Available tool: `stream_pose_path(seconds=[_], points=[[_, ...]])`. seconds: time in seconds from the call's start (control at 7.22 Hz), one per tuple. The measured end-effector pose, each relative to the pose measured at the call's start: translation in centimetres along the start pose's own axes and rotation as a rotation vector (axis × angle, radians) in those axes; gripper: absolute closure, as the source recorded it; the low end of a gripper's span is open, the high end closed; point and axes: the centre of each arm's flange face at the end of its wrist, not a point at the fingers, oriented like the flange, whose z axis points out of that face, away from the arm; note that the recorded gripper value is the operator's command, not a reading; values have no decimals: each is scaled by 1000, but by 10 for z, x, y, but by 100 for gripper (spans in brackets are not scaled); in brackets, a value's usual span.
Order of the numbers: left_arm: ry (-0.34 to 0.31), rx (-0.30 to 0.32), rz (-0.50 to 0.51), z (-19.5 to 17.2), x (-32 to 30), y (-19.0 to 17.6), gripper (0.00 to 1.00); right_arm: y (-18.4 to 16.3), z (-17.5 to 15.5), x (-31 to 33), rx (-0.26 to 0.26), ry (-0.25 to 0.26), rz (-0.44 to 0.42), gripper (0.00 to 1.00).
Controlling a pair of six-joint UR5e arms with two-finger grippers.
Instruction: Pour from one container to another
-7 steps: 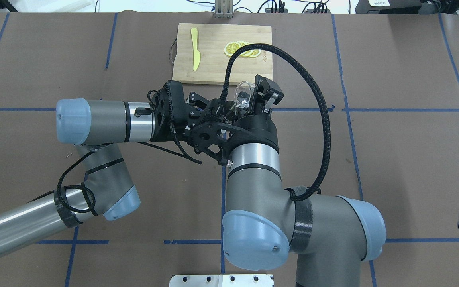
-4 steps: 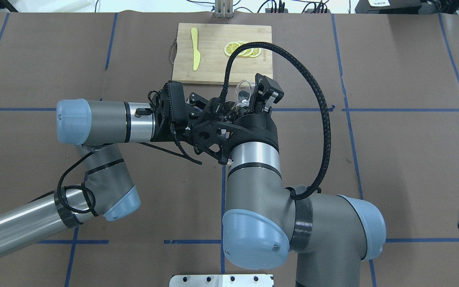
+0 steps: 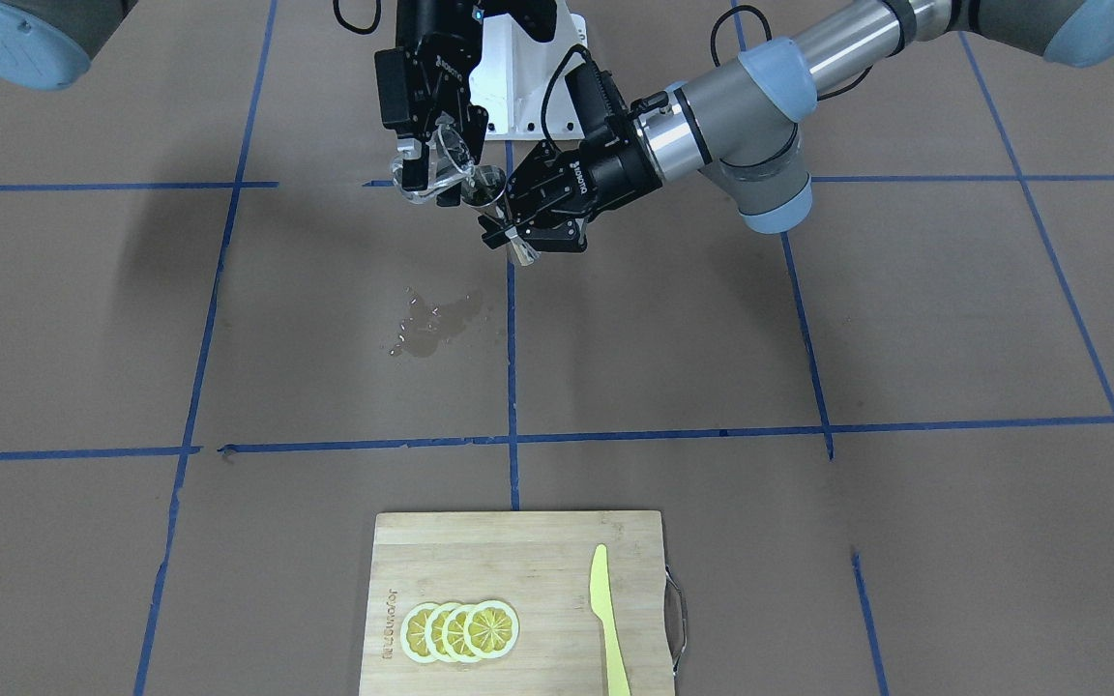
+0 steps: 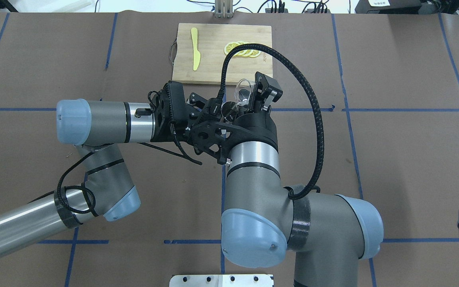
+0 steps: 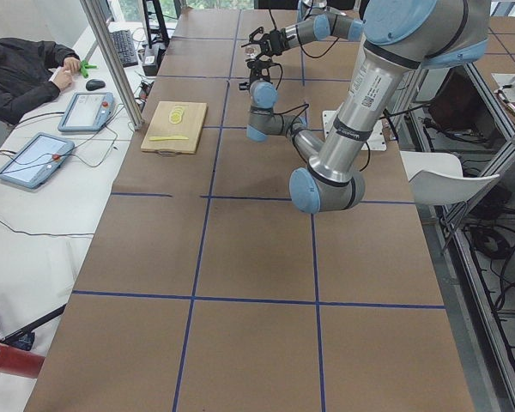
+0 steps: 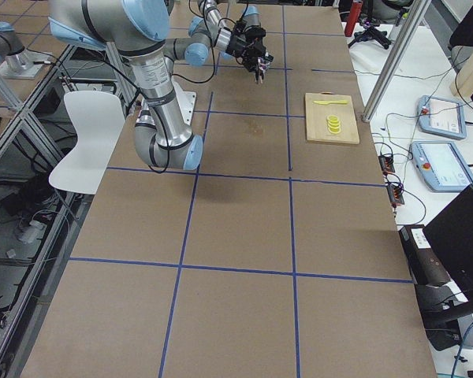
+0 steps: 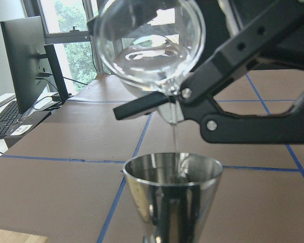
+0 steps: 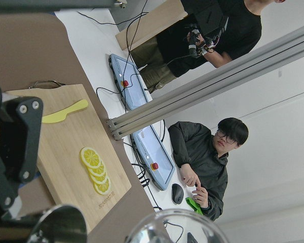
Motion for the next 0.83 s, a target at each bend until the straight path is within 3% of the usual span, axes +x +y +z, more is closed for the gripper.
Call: stream_pose_path(seconds=[0.83], points=[[1, 1, -1, 0, 0, 0, 100, -3, 1, 0, 3, 44, -137, 100]])
